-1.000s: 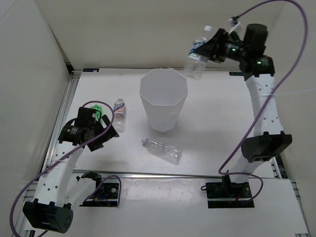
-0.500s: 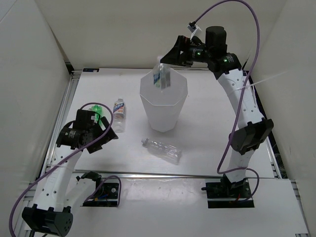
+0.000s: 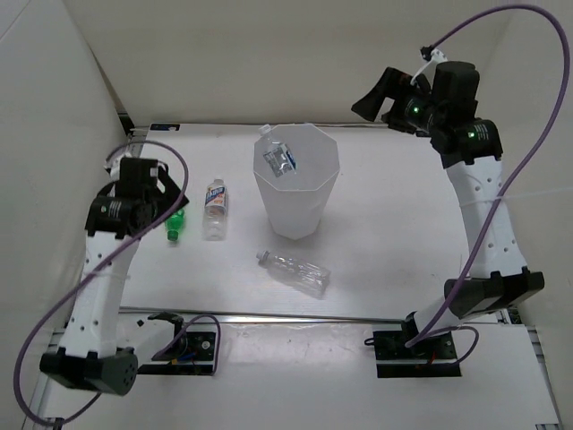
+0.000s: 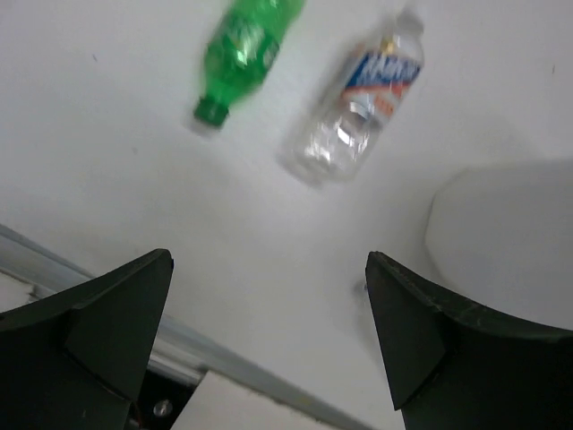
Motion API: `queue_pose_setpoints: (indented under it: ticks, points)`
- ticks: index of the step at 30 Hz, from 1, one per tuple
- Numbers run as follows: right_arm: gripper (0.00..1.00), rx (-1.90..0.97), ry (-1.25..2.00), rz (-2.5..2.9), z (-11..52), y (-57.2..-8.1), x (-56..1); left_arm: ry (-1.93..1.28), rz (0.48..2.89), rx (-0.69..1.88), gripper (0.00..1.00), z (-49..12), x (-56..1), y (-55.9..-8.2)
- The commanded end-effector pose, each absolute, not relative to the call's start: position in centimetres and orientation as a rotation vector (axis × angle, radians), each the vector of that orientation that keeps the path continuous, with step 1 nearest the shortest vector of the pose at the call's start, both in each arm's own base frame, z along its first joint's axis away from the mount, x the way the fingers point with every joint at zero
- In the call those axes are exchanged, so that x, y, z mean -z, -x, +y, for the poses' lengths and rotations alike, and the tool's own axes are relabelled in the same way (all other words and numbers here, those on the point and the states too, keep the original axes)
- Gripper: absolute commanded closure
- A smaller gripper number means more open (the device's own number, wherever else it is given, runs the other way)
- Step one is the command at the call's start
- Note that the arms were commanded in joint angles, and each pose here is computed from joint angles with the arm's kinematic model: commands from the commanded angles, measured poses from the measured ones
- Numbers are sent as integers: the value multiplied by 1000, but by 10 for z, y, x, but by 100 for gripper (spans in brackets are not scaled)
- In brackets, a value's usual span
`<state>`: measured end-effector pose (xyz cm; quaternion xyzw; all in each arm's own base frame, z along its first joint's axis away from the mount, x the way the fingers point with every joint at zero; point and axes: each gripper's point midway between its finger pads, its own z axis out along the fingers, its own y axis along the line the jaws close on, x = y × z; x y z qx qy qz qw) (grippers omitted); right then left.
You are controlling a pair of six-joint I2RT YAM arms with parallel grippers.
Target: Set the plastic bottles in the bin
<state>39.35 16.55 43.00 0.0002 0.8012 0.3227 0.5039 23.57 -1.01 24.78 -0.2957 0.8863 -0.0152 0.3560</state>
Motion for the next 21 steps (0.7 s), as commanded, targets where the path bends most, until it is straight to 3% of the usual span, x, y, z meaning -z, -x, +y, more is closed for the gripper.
queue_pose_setpoints:
  ticks: [1,4,9,12,21]
  points:
    - [0,-691,-40,2060,152,-371,-394,848,2161,-160,0,22,-269,-287]
    - [0,-703,-25,2105,152,-353,-375,931,2193,-191,0,20,-258,-329]
    - [0,-747,-10,2141,152,-332,-362,1006,2447,-378,0,27,-185,-371]
    - [0,-743,12,2161,151,-326,-352,1016,2502,-503,0,37,-163,-378]
    - [0,-764,106,2118,154,-312,-361,1098,2574,-488,0,60,-122,-372]
